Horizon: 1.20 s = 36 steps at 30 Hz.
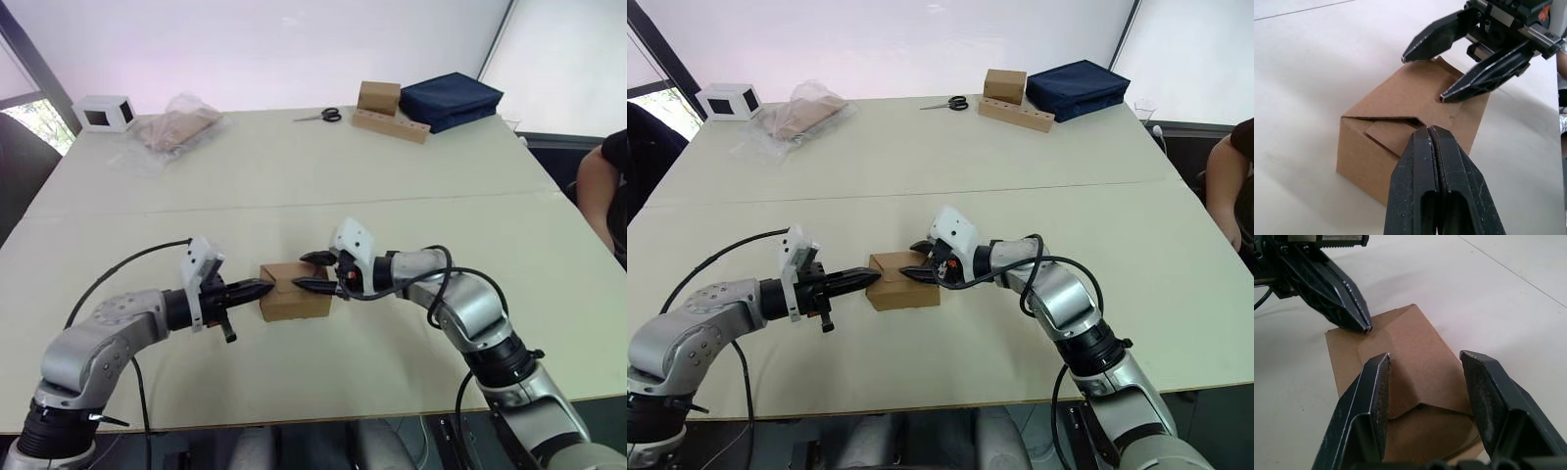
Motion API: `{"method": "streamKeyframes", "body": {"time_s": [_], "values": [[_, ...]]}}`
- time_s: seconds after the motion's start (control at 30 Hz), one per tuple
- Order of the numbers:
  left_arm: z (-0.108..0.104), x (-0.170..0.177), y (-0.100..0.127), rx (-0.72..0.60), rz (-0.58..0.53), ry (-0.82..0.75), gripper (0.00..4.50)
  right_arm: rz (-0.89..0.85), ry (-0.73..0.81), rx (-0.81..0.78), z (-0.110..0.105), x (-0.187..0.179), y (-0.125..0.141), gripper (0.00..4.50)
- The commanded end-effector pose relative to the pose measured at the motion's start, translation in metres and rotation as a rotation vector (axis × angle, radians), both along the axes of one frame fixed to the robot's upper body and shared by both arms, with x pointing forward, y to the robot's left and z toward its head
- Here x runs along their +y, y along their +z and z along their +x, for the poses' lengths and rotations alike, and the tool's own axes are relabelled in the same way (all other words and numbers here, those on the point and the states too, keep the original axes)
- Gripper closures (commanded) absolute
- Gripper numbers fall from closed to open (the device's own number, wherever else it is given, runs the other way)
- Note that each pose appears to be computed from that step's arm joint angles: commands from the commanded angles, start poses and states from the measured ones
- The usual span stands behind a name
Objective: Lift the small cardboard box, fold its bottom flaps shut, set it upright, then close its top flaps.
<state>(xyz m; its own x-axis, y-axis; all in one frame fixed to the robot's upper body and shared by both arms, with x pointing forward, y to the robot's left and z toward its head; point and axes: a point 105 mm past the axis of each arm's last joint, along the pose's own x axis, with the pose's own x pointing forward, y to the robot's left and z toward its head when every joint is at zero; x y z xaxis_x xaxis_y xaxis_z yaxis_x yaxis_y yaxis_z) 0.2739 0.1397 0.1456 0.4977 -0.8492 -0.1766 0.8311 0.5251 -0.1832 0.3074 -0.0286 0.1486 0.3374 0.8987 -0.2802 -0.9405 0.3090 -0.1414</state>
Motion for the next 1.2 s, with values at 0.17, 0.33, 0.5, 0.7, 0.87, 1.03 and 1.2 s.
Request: {"method": "streamKeyframes", "body": {"time_s": [0.17, 0.33, 0.5, 0.7, 0.87, 1.03, 1.2], "values": [[0.024, 0.004, 0.024, -0.097, -0.037, 0.049, 4.5, 0.029, 0.017, -0.015, -0.005, 0.008, 0.004, 2.18], [0.029, -0.004, 0.005, -0.094, 0.03, 0.026, 4.5, 0.046, 0.007, -0.029, -0.004, 0.008, 0.009, 2.18], [0.032, -0.009, -0.008, -0.077, 0.022, 0.016, 4.5, 0.098, 0.006, -0.077, -0.006, 0.004, 0.027, 2.18], [0.035, -0.013, 0.006, -0.064, -0.117, 0.036, 4.5, 0.071, 0.011, -0.124, -0.013, -0.002, 0.033, 2.18], [0.036, -0.01, 0.007, -0.058, -0.129, 0.059, 4.5, 0.034, 0.046, -0.118, -0.021, -0.003, 0.026, 2.18], [0.036, -0.007, 0.009, -0.062, -0.125, 0.069, 4.5, -0.009, 0.049, -0.132, -0.019, -0.003, 0.019, 2.18], [0.033, -0.007, 0.009, -0.056, -0.121, 0.067, 4.5, -0.029, 0.029, -0.145, -0.014, -0.003, 0.015, 2.18]]}}
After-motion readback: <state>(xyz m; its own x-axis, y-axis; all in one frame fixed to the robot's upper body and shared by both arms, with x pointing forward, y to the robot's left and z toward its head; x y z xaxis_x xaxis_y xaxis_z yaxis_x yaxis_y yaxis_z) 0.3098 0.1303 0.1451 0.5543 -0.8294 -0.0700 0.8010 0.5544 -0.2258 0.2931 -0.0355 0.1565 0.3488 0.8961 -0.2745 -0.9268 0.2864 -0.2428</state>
